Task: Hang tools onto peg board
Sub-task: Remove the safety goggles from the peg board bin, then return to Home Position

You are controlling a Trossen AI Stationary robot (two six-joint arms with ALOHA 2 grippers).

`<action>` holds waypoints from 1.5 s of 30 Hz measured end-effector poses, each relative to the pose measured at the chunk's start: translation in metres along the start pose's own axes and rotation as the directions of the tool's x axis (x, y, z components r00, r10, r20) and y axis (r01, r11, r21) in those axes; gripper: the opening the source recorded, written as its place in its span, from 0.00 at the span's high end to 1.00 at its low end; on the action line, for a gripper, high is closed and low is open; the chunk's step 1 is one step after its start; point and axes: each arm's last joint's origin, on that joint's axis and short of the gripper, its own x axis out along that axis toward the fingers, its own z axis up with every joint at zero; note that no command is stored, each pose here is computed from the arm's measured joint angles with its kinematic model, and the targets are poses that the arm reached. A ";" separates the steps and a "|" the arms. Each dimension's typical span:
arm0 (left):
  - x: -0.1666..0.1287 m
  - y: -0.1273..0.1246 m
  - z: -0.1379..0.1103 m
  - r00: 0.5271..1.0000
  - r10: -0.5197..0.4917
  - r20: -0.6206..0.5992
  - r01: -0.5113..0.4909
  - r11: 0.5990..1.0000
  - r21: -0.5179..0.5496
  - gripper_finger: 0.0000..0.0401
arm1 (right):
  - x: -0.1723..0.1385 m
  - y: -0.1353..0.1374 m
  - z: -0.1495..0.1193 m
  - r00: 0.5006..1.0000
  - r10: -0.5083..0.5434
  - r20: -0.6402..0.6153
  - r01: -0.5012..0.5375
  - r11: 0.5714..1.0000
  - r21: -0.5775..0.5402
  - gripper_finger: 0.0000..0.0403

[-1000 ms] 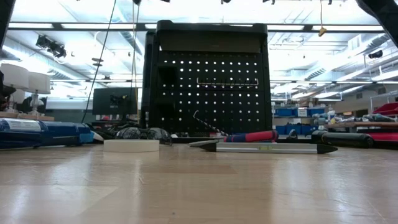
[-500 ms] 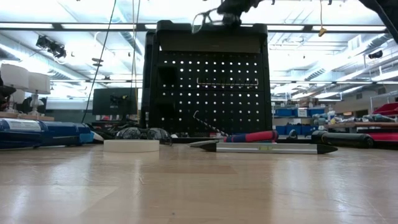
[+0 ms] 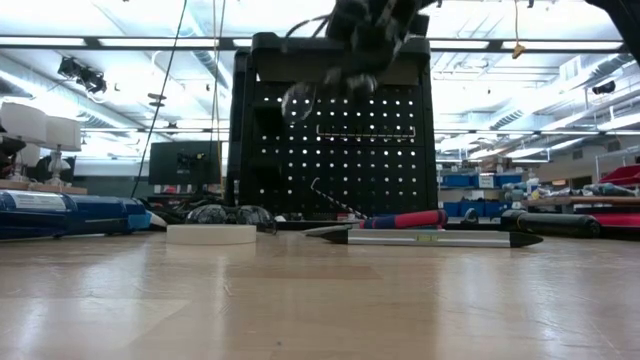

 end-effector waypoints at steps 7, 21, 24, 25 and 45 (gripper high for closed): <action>-0.008 -0.009 -0.064 0.997 -0.033 -0.066 0.022 0.987 -0.158 0.95 | 0.070 -0.012 -0.033 0.999 -0.036 -0.005 0.036 0.999 -0.009 0.90; -0.048 -0.007 -0.183 0.994 -0.028 -0.102 -0.003 0.955 -0.297 0.95 | 0.100 -0.016 -0.045 0.994 -0.040 0.104 0.019 0.981 0.195 0.71; -0.048 -0.008 -0.202 0.992 -0.036 -0.125 -0.003 0.956 -0.293 0.95 | 0.099 -0.014 -0.044 0.995 0.009 0.103 -0.037 0.961 0.274 0.63; -0.047 -0.009 -0.208 0.990 -0.045 -0.136 0.003 0.957 -0.291 0.95 | 0.098 -0.013 -0.043 0.995 0.019 0.098 -0.047 0.954 0.295 0.61; -0.055 -0.010 -0.234 0.992 -0.112 0.060 0.120 0.979 -0.167 0.95 | -0.005 0.087 -0.045 0.779 -0.391 0.490 0.213 0.900 0.379 0.69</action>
